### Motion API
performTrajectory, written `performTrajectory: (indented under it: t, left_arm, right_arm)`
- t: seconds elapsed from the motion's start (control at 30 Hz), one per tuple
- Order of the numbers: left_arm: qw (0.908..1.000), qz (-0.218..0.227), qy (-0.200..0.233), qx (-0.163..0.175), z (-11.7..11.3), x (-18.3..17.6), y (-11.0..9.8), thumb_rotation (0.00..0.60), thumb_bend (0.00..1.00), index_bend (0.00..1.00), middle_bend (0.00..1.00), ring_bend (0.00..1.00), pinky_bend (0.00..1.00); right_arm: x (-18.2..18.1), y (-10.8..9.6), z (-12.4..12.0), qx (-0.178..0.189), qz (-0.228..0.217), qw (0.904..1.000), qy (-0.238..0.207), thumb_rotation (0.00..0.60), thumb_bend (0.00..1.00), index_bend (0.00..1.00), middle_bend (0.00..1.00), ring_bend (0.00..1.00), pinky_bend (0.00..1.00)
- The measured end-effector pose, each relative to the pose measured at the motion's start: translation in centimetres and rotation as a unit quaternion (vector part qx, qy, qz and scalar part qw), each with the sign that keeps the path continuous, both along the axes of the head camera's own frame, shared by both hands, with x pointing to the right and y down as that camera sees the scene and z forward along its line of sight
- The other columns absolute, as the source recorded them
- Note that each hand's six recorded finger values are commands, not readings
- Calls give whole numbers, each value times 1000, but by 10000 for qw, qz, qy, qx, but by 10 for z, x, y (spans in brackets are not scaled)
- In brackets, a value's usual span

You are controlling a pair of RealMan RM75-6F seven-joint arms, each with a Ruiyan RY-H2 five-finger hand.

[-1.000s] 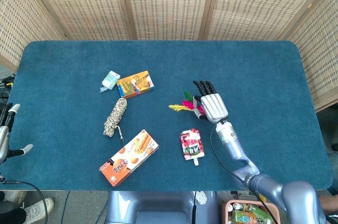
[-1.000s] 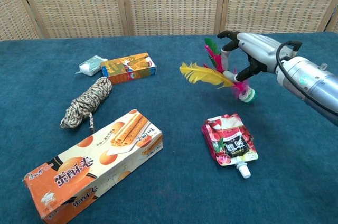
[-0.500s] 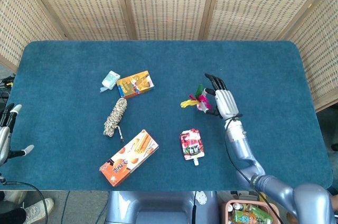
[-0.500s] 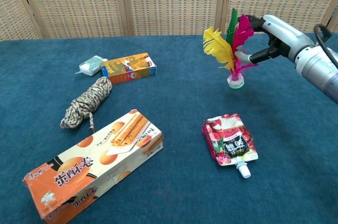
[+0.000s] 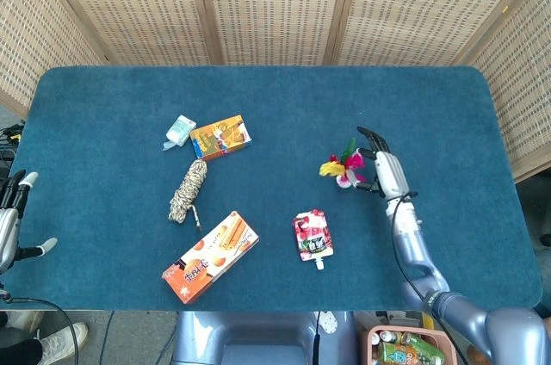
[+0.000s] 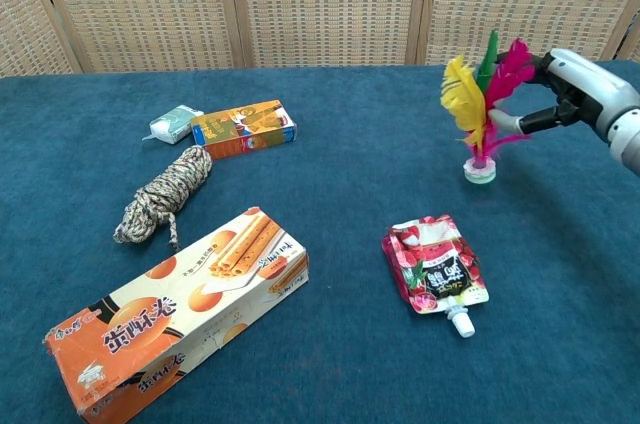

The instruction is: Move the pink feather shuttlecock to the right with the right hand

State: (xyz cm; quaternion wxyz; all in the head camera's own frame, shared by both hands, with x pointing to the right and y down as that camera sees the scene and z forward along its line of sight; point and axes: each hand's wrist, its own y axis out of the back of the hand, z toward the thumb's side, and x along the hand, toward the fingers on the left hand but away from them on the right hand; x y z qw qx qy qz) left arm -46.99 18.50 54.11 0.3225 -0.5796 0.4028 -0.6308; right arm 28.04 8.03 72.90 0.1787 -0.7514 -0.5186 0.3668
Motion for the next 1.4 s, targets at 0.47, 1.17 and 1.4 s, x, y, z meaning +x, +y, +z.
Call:
performTrajectory:
  t: [0.47, 1.17, 1.4]
  left_arm:
    - [10000, 70, 32, 12, -2, 6, 3, 600, 0, 0, 0, 0, 0]
    - [9998, 81, 134, 135, -14, 1, 15, 600, 0, 0, 0, 0, 0]
    - [9997, 79, 112, 212, -16, -9, 21, 600, 0, 0, 0, 0, 0]
  right_arm:
    - [47, 12, -2, -204, -292, 9990, 262, 600, 82, 153, 59, 0, 0]
    - [94, 30, -93, 715, -985, 9803, 1554, 600, 0, 0, 0, 0, 0]
    - [113, 71, -134, 567, -1278, 9456, 2939, 600, 0, 0, 0, 0, 0]
